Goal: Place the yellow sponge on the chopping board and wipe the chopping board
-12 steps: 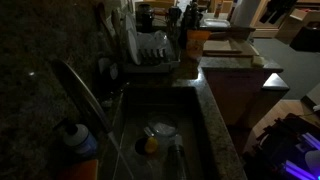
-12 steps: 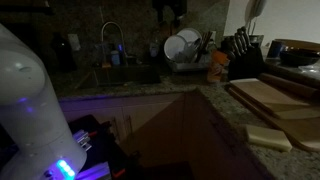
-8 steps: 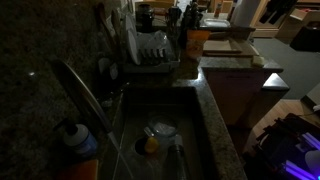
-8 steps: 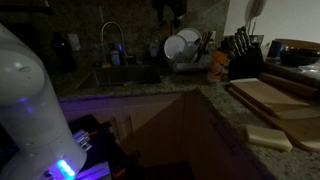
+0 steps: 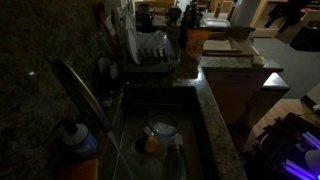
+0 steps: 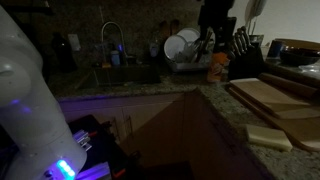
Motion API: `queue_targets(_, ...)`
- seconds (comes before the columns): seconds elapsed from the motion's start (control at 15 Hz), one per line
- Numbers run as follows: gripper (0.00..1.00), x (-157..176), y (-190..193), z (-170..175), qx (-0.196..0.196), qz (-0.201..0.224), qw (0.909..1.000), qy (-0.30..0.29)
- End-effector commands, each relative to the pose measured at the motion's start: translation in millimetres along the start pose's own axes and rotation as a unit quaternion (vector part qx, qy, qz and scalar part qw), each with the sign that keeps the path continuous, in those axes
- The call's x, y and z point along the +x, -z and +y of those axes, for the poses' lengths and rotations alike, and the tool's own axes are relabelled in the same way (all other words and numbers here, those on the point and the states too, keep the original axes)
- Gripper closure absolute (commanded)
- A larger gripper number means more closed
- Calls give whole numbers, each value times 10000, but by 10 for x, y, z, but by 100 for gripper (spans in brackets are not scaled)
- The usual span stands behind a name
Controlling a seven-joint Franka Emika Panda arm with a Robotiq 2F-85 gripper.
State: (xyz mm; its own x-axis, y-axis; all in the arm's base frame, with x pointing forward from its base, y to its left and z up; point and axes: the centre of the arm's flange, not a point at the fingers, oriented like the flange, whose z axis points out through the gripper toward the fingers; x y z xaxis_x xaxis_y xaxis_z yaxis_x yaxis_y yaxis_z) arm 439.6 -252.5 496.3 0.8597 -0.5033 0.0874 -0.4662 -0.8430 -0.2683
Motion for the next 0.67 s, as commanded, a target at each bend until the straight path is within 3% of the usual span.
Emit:
queue_targets(0.0,0,615,-175,452,246,174,9946,-991)
queue_targets(0.2,0,852,-484,847,371,365,9818,-1827)
queue_targets(0.4,0,1019,-733,1181,91,656,9633,-2601)
queue_targets(0.6,0,1097,-927,1348,-206,380,9390,-3412)
